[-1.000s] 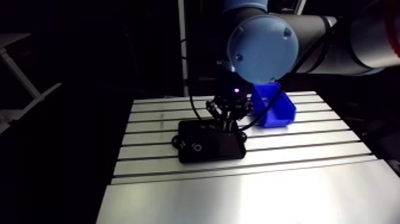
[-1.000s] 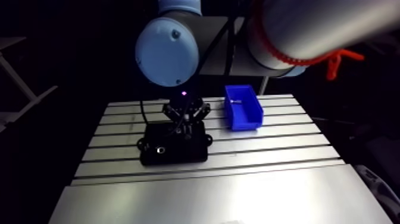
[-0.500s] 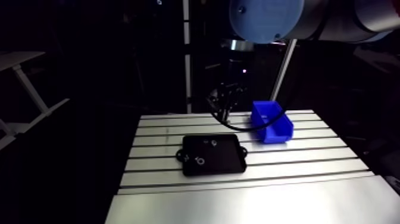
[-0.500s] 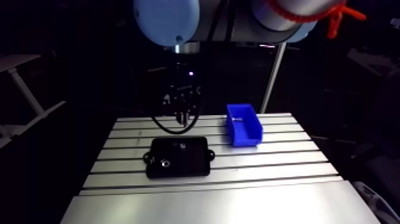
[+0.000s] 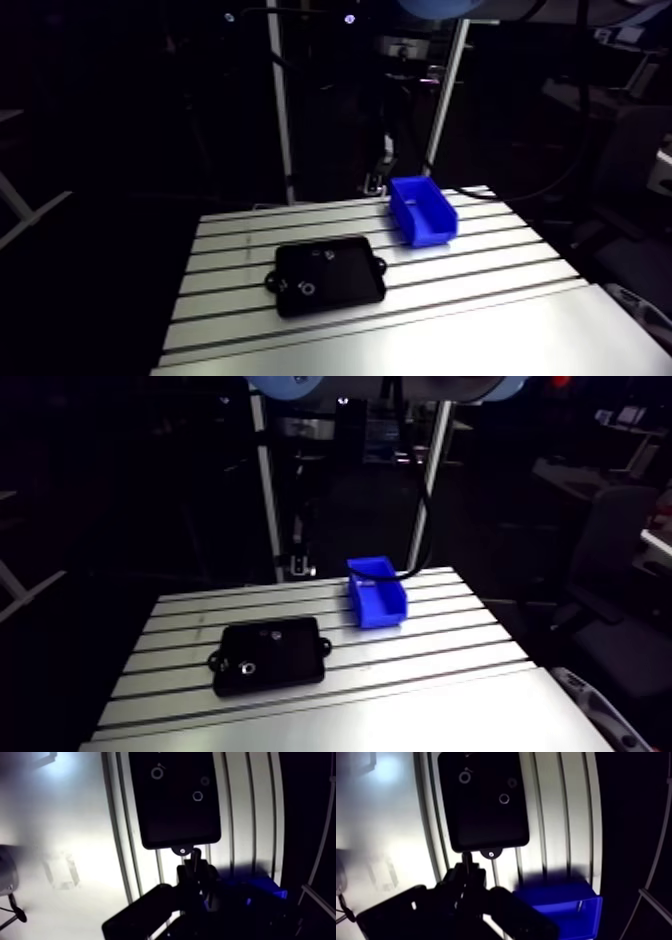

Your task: Pick up the M10 bolt from the tray and put it into the blue bin.

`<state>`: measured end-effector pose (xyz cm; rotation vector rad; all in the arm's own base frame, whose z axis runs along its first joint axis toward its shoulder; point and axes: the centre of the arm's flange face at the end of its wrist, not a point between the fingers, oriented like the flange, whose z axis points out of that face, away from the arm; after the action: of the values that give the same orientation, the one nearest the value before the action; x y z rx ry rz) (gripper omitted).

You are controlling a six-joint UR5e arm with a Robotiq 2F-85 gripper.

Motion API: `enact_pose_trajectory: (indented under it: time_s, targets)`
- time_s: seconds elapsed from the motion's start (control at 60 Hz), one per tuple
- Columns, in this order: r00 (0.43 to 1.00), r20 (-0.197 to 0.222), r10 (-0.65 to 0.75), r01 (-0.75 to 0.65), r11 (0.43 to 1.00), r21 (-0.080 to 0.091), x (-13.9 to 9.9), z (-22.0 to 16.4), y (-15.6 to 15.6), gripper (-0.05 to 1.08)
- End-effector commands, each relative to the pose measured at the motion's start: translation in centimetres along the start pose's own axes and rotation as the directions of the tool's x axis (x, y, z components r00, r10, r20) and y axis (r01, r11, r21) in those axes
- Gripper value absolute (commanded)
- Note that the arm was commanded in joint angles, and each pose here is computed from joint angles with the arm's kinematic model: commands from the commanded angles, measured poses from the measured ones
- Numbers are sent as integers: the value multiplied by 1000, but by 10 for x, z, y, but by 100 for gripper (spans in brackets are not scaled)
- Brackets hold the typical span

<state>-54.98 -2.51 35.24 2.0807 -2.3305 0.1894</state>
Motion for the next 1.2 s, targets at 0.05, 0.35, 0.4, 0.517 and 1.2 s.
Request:
enact_pose_trajectory:
  time_s: [0.05,0.35,0.4,0.517,1.2]
  targets:
    - [983,52,-178,180,983,-45,-55,-12,22,103]
    - [964,168,-205,216,975,-45,-109,9,52,103]
    - [962,168,-214,223,974,-33,-113,15,58,103]
    - [962,169,-212,220,975,-31,-122,24,72,103]
    - [969,158,-191,194,981,-5,-132,74,117,102]
